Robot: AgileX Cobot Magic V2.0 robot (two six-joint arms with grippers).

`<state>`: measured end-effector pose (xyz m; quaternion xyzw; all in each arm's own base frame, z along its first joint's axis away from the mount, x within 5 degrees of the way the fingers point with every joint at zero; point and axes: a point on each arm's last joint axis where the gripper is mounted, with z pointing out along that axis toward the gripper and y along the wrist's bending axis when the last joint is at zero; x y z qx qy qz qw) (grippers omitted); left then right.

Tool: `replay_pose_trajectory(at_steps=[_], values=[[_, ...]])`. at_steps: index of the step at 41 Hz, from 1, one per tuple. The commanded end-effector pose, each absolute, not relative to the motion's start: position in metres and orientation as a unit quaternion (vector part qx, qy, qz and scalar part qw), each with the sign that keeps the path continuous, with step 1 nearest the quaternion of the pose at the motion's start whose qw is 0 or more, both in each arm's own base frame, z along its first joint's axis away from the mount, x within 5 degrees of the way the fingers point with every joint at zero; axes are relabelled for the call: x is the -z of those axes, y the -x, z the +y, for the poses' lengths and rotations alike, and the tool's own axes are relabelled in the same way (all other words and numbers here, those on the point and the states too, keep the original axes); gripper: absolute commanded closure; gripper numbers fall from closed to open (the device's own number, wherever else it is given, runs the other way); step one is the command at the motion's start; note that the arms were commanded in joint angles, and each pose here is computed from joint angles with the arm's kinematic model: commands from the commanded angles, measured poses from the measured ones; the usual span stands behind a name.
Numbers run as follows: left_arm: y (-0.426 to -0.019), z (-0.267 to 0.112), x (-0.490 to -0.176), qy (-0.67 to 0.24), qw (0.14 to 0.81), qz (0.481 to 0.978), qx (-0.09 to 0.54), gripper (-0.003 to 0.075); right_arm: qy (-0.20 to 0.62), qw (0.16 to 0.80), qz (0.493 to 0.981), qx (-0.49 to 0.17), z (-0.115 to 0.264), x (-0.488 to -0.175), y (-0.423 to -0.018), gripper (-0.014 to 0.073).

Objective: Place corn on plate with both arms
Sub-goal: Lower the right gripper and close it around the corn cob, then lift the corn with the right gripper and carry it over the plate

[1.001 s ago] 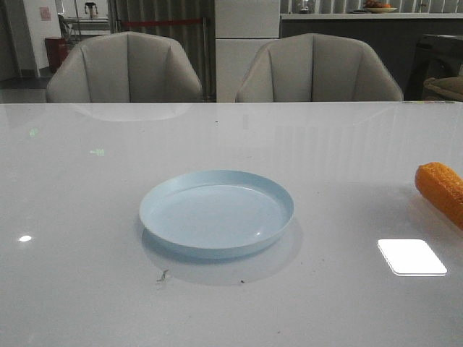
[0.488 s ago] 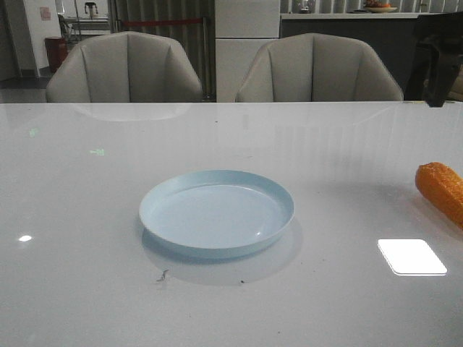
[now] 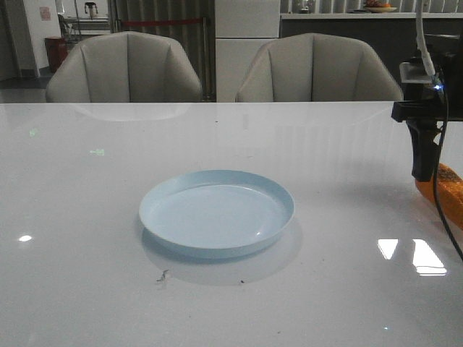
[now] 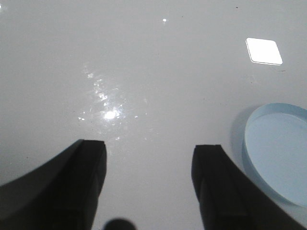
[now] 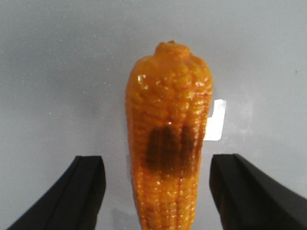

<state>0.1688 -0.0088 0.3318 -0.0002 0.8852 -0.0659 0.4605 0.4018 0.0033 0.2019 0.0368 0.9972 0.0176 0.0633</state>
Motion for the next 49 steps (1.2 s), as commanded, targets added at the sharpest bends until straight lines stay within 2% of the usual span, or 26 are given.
replay_pose_trajectory(at_steps=[1,18,20,23,31,33,40,49], values=[[-0.172,-0.008,-0.346,0.011,0.502,0.862,0.071,0.0269,-0.032,0.108,0.994,-0.013,0.0,-0.227,-0.404,0.0033],[-0.172,-0.008,-0.346,0.011,0.502,0.862,0.071,0.0269,-0.032,0.096,0.995,-0.011,0.0,-0.209,-0.41,0.0033],[-0.172,-0.008,-0.346,0.011,0.502,0.862,0.071,0.0269,-0.032,0.096,0.995,-0.011,0.0,-0.209,-0.41,0.0055],[-0.172,-0.008,-0.346,0.011,0.502,0.862,0.071,0.0269,-0.032,0.097,0.995,-0.011,0.0,-0.209,-0.411,0.014],[-0.172,-0.008,-0.346,0.011,0.502,0.862,0.071,0.0269,-0.032,0.097,0.995,-0.011,0.0,-0.209,-0.411,0.0557],[-0.172,-0.008,-0.346,0.011,0.502,0.862,0.071,0.0269,-0.031,0.096,0.995,-0.011,0.0,-0.209,-0.411,0.0524],[-0.172,-0.008,-0.346,0.011,0.502,0.862,0.071,0.0269,-0.026,0.096,0.995,-0.012,0.003,-0.224,-0.41,0.0537],[-0.172,-0.008,-0.347,0.011,0.505,0.86,0.071,0.0269,0.041,0.119,0.991,-0.043,0.03,-0.285,-0.417,0.0538]])
